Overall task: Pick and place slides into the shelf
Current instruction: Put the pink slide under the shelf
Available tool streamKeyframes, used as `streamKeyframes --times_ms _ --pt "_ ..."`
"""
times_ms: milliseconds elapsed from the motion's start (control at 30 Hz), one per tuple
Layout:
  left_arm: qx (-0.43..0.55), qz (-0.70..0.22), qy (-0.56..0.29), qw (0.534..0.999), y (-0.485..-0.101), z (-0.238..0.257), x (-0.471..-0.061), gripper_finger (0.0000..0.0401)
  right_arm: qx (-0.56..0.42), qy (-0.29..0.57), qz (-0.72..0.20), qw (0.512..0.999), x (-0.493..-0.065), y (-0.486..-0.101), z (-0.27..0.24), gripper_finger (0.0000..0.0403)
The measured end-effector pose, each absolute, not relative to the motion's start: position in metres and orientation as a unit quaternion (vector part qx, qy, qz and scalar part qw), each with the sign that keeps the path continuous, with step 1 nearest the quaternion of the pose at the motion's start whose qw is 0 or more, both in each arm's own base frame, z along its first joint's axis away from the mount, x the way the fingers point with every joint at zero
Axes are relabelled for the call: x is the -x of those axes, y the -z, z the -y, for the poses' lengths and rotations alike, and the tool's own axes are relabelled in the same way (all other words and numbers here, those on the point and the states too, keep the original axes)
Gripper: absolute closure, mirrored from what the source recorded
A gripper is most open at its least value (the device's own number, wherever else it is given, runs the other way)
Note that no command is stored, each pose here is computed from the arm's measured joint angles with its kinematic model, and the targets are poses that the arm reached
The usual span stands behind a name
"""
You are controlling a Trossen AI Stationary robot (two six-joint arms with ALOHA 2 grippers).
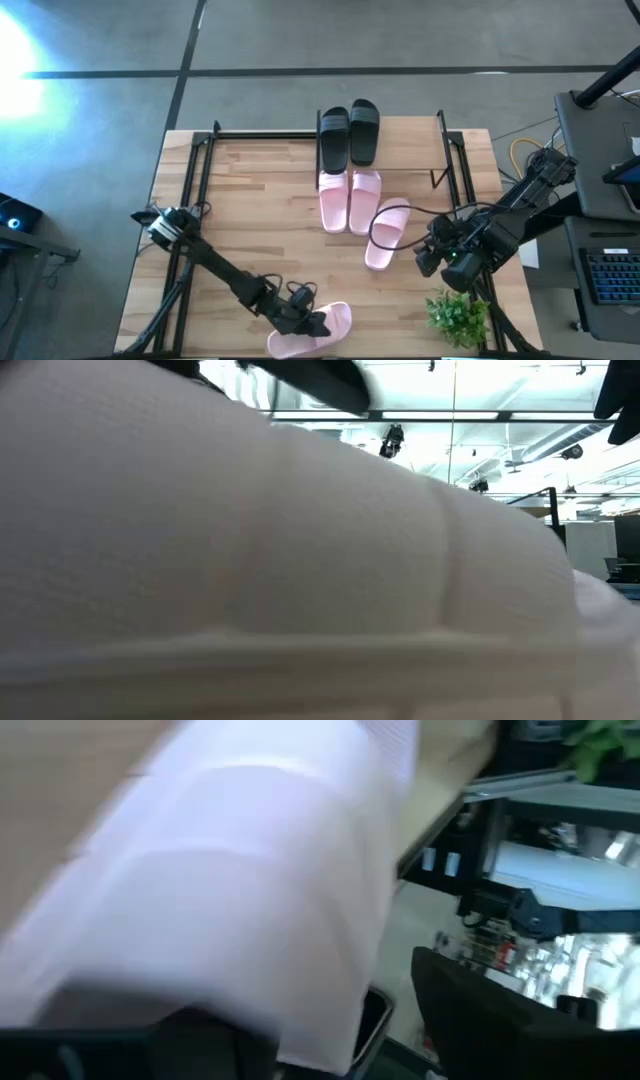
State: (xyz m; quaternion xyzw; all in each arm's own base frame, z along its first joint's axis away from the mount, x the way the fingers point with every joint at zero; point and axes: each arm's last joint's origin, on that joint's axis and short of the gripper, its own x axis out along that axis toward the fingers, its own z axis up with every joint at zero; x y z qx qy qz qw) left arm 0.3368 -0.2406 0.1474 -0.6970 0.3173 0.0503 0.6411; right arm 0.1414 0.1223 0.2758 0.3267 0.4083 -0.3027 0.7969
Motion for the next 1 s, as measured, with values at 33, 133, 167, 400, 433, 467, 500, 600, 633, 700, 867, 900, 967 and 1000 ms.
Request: streamKeyframes --times_ms 33,133,167,400,433,467,500,600,633,700,867,900,967,1000 --pt "0.697 -0.311 -0.041 0.645 -0.147 0.241 -0.34 0.0216 -0.327 0.302 -0.409 0.796 -0.141 -0.276 -0.122 0.0197" --pt "0.687 -0.287 -0.016 0.667 -0.147 0.237 -0.35 0.0253 -0.33 0.3 -0.417 0.792 -0.141 -0.276 -0.123 0.0197" --pt "0.681 -0.279 -0.011 0.677 -0.148 0.234 -0.353 0.0269 -0.332 0.299 -0.419 0.79 -0.141 -0.275 -0.123 0.0197" --pt "0.644 -0.237 -0.008 0.727 -0.155 0.197 -0.377 0.039 -0.322 0.278 -0.43 0.796 -0.135 -0.275 -0.13 0.0198" --pt "0.645 -0.236 -0.009 0.726 -0.156 0.191 -0.38 0.0393 -0.32 0.275 -0.434 0.796 -0.133 -0.275 -0.131 0.0198" --pt "0.646 -0.237 -0.008 0.726 -0.156 0.186 -0.383 0.0392 -0.318 0.27 -0.438 0.797 -0.132 -0.275 -0.133 0.0198" --pt "0.647 -0.237 -0.007 0.725 -0.157 0.181 -0.386 0.0391 -0.314 0.263 -0.442 0.798 -0.13 -0.275 -0.134 0.0198" --pt "0.645 -0.234 0.002 0.728 -0.159 0.17 -0.392 0.0395 -0.306 0.231 -0.448 0.807 -0.128 -0.276 -0.141 0.0198" --pt "0.642 -0.226 0.014 0.732 -0.162 0.169 -0.393 0.0397 -0.307 0.22 -0.447 0.811 -0.128 -0.276 -0.144 0.0197" --pt "0.633 -0.195 0.052 0.747 -0.17 0.168 -0.396 0.0398 -0.307 0.196 -0.44 0.821 -0.131 -0.278 -0.148 0.0197" --pt "0.618 -0.15 0.078 0.768 -0.187 0.157 -0.406 0.0399 -0.32 0.128 -0.399 0.85 -0.148 -0.285 -0.155 0.0198" --pt "0.61 -0.151 0.073 0.774 -0.186 0.153 -0.408 0.0399 -0.323 0.119 -0.391 0.854 -0.151 -0.287 -0.155 0.0197" --pt "0.585 -0.143 0.071 0.795 -0.187 0.147 -0.411 0.0399 -0.328 0.11 -0.377 0.859 -0.156 -0.291 -0.152 0.0197" --pt "0.569 -0.137 0.073 0.807 -0.189 0.144 -0.413 0.0399 -0.33 0.109 -0.372 0.861 -0.157 -0.292 -0.151 0.0197"
